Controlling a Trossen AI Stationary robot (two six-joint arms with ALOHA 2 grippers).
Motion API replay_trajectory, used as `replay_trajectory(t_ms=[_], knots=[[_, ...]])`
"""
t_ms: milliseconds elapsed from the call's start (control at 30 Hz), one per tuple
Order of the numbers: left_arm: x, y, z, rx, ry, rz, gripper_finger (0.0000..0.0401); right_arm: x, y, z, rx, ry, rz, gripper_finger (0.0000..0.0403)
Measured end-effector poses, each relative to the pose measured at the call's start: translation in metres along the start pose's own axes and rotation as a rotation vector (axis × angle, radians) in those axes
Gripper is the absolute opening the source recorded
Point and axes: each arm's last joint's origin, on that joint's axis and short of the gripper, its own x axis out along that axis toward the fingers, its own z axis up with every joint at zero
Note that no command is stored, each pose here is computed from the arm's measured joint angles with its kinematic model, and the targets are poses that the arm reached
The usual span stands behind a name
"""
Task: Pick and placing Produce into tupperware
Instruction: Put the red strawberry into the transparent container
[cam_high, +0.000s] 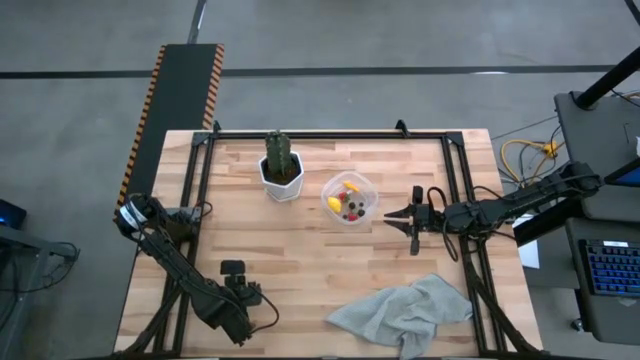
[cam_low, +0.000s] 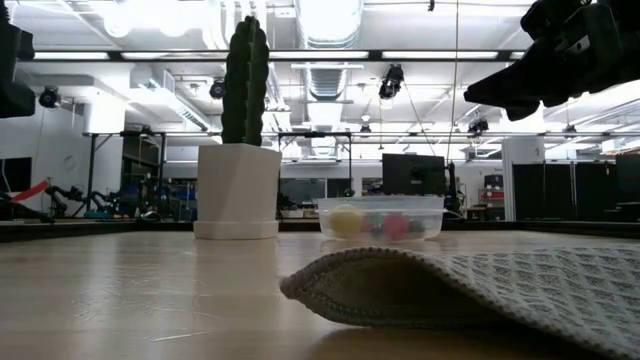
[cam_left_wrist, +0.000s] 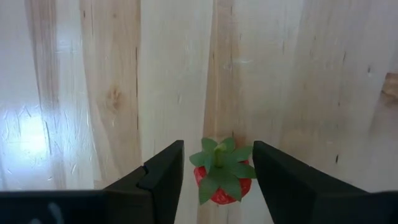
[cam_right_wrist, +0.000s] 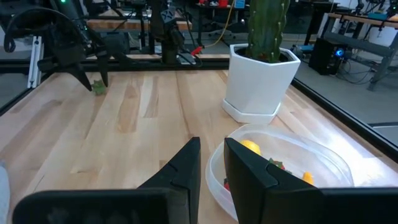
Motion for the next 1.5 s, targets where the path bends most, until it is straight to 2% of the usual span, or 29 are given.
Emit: replay_trajectory(t_ms=[167,533,867,1133,1333,1500], knots=[[0.000,0.000,0.000,0.000,-0.001,-0.001,0.0133,0.000,0.000,0.000,0.003,0.000,0.000,0.0063],[0.000,0.001,0.001,0.007,0.005,-0.003,0.0007,0.000,0.000,0.000,0.003,0.000,0.000,0.0063],[0.001,0.003,0.004,0.016,0.020,-0.012,0.0001,0.000,0.000,0.000,0.004,0.000,0.000,0.0063],[0.000,0.012,0.017,0.042,-0.006,0.003,0.0000,0.000,0.000,0.000,0.007,0.000,0.000,0.0063],[-0.009,0.021,0.034,0.042,-0.143,0.086,0.0000,0.000,0.000,0.000,0.007,0.000,0.000,0.0063],[-0.014,0.031,0.061,0.074,-0.267,0.121,0.0000,0.000,0.000,0.000,0.007,0.000,0.000,0.0063]])
